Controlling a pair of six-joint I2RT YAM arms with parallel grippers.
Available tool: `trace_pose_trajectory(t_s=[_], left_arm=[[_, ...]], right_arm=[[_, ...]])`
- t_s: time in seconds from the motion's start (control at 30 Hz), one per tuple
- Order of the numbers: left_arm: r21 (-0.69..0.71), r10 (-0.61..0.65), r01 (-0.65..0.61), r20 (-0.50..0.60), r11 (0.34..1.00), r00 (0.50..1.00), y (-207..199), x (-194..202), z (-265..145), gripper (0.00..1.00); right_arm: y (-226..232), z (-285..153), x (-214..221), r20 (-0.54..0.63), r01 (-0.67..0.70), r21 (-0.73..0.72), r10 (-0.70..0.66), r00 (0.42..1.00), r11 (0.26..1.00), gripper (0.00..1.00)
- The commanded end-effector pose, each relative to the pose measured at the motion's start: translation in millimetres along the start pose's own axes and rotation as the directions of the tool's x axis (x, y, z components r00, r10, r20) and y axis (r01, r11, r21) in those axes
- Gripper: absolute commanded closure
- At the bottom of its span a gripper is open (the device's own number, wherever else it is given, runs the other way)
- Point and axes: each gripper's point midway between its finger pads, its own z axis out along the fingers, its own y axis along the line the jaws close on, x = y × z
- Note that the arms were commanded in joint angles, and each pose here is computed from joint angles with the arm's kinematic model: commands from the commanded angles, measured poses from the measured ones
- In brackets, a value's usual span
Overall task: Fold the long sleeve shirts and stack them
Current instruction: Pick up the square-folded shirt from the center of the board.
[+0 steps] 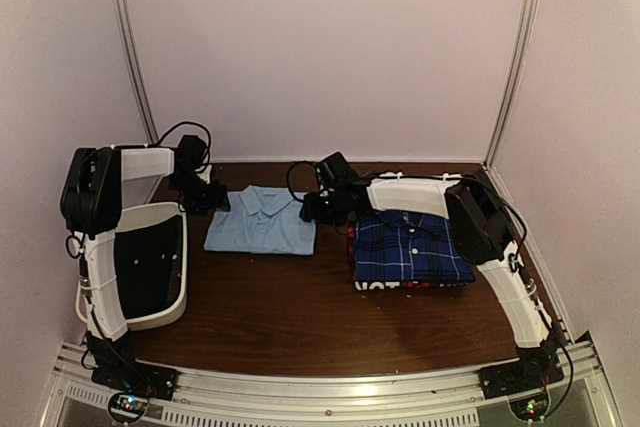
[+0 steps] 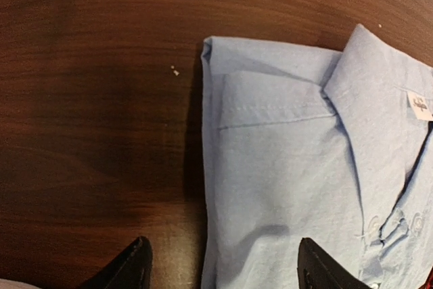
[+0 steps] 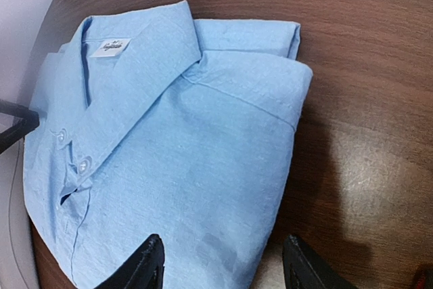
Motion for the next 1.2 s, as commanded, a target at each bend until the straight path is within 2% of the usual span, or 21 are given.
trace_pose_trajectory(t_s=[0.0,0.3,0.4,0.57,0.7,0.8,0.9,1.17], left_arm=[[-0.017,0.012,-0.012,-0.012,1.000,1.000,5.6,-0.8,8.5,0.26],[-0.016,0.013,-0.014,-0.068,1.000,0.998,3.8,15.5,29.3,0.30],[-0.003,0.014,-0.014,-0.078,1.000,0.997,-2.1,18.5,32.4,0.38],[0.043,0.018,-0.014,-0.082,0.999,0.996,-18.9,20.4,28.9,0.71],[0.084,0.030,-0.025,-0.061,0.996,0.998,-35.3,14.4,17.5,0.99],[0.105,0.035,-0.030,-0.044,0.994,0.998,-43.5,7.9,5.1,1.00],[0.132,0.037,-0.034,-0.020,0.991,0.999,-52.3,1.4,-10.3,1.00],[0.229,0.059,-0.072,0.065,0.971,0.996,-91.2,-8.6,-65.3,1.00]], right_arm=[[-0.3,12.7,8.1,-0.010,-0.007,-0.026,0.007,1.000,1.000,0.39],[-7.9,30.6,22.5,-0.036,-0.023,-0.023,0.022,0.999,0.999,0.41],[-8.1,35.5,27.6,-0.046,-0.030,-0.031,0.029,0.999,0.999,0.42],[0.0,37.0,26.8,-0.046,-0.037,-0.063,0.034,0.998,0.997,0.51],[9.2,32.8,16.3,-0.027,-0.025,-0.078,0.023,0.999,0.997,0.72],[16.8,25.6,4.3,-0.010,-0.004,-0.083,0.003,1.000,0.997,0.88],[25.8,13.9,-9.0,0.014,0.022,-0.088,-0.021,1.000,0.996,0.99],[39.6,-49.2,-55.4,0.112,0.107,-0.032,-0.103,0.988,0.994,1.00]])
